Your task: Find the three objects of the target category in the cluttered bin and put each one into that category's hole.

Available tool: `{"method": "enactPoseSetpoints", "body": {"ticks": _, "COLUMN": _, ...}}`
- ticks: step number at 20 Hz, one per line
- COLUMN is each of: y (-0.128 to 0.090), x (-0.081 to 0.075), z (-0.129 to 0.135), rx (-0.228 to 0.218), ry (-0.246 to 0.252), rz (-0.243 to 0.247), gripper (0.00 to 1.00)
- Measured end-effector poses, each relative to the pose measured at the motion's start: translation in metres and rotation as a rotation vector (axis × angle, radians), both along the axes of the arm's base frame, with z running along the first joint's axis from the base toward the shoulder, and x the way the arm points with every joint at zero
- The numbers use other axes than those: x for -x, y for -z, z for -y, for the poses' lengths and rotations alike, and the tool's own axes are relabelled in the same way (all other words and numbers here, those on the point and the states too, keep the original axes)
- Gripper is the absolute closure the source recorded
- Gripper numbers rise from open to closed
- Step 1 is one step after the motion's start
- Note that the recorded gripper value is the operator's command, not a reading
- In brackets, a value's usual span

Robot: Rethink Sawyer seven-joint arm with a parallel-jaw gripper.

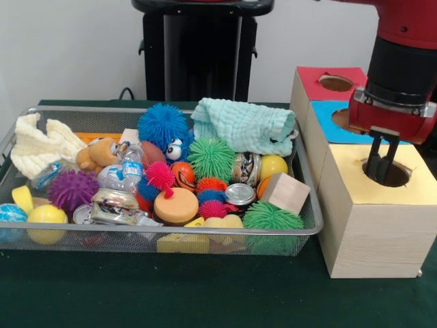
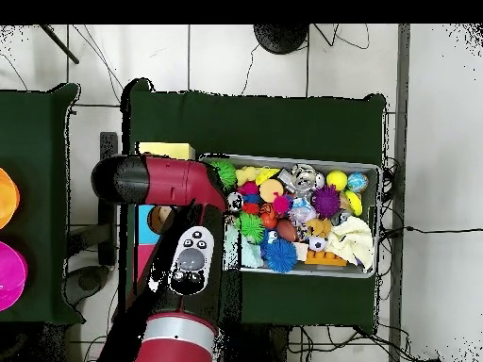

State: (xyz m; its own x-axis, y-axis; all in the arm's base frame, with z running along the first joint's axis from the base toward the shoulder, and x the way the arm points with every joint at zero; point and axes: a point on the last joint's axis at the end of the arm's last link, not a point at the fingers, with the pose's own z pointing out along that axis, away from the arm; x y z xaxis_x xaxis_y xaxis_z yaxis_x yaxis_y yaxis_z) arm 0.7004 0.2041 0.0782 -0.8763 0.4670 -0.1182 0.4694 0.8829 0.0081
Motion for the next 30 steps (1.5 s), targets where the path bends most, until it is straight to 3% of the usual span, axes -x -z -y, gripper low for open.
{"method": "enactPoseSetpoints", "body": {"ticks": 16, "y": -0.059, "x": -0.013, "z": 0.014, "rx": 0.019, "ry": 0.015, "rz": 0.062, "gripper": 1.0}}
{"method": "enactPoseSetpoints", "body": {"ticks": 23, "y": -0.095, "x": -0.006, "z": 0.032, "rx": 0.067, "ry": 0.009, "rz": 0.035, "gripper": 1.0}}
{"method": "enactPoseSetpoints", "body": {"ticks": 30, "y": -0.129, "x": -0.005, "z": 0.06, "rx": 0.134, "ry": -0.005, "rz": 0.067, "gripper": 1.0}}
